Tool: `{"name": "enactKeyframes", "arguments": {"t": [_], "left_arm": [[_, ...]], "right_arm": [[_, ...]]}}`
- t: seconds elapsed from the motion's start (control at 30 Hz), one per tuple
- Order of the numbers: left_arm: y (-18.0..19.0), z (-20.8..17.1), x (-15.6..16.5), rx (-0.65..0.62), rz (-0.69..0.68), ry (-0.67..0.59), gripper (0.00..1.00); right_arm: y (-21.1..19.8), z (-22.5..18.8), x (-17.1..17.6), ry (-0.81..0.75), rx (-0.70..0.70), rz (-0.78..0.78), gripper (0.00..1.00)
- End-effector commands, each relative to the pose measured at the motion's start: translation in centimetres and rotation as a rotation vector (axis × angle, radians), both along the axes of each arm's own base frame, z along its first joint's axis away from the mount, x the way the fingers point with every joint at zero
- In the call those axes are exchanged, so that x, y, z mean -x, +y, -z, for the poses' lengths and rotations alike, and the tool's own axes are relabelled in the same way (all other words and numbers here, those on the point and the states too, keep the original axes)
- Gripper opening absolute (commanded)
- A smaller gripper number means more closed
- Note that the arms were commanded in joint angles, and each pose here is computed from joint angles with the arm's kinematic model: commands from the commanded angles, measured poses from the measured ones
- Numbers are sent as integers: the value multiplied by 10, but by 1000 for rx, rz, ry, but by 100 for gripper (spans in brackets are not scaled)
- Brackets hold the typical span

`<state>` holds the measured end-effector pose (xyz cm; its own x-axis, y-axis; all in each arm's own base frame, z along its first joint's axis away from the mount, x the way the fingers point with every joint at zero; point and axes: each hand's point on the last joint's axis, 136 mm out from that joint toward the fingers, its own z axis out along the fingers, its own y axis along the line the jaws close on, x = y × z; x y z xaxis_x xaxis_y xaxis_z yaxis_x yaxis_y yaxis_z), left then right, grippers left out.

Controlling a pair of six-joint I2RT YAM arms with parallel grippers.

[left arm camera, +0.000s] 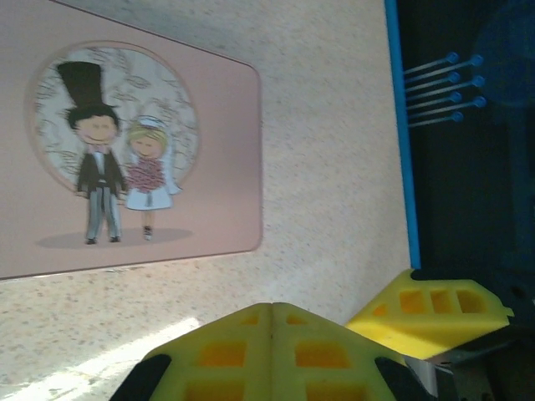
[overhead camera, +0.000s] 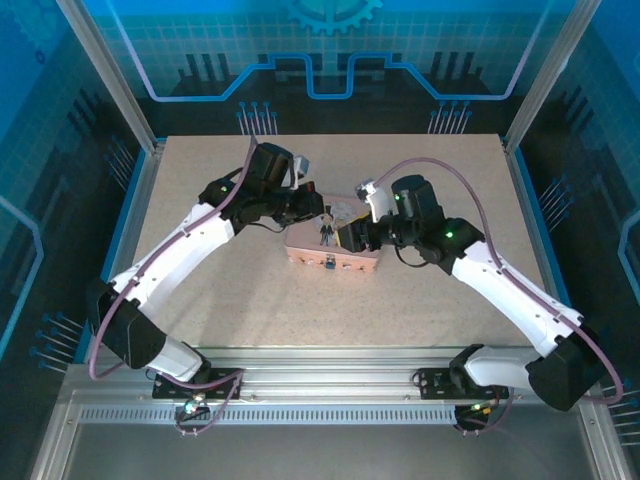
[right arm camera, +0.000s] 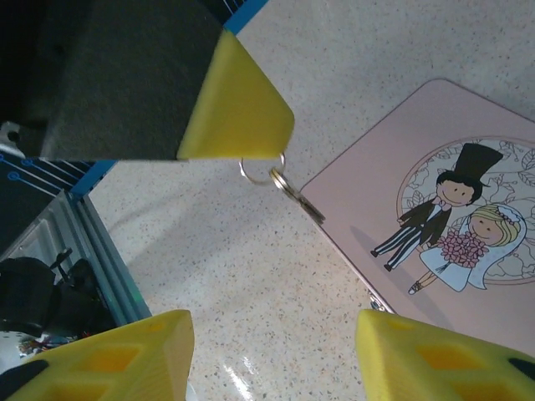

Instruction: Unlock a padlock with a key

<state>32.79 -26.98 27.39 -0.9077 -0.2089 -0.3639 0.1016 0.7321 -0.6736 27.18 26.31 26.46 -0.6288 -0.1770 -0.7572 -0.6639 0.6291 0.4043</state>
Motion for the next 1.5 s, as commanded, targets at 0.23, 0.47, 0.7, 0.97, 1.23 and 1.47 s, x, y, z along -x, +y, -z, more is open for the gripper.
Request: {"name": "enactKeyframes", "arguments": {"t": [0.23, 0.47, 0.7, 0.97, 1.23, 1.47], "left_arm": [[-41, -22, 28, 70, 187, 4, 0], [-49, -26, 36, 82, 229, 5, 0], [-53, -29, 41, 90, 257, 6, 0], [-57, -30, 47, 86, 283, 1, 0], [-58, -37, 46, 99, 286, -17, 0], [-51, -50, 42, 100, 250, -95, 42]], "right_arm": [[2, -26, 4, -92, -16, -61, 50], [0, -30, 3, -109, -4, -59, 44], [-2, -34, 1, -120, 8, -57, 27], [-5, -32, -4, -108, 25, -39, 7], [-10, -32, -3, -104, 24, -29, 0], [-13, -32, 0, -72, -14, -23, 0]]}}
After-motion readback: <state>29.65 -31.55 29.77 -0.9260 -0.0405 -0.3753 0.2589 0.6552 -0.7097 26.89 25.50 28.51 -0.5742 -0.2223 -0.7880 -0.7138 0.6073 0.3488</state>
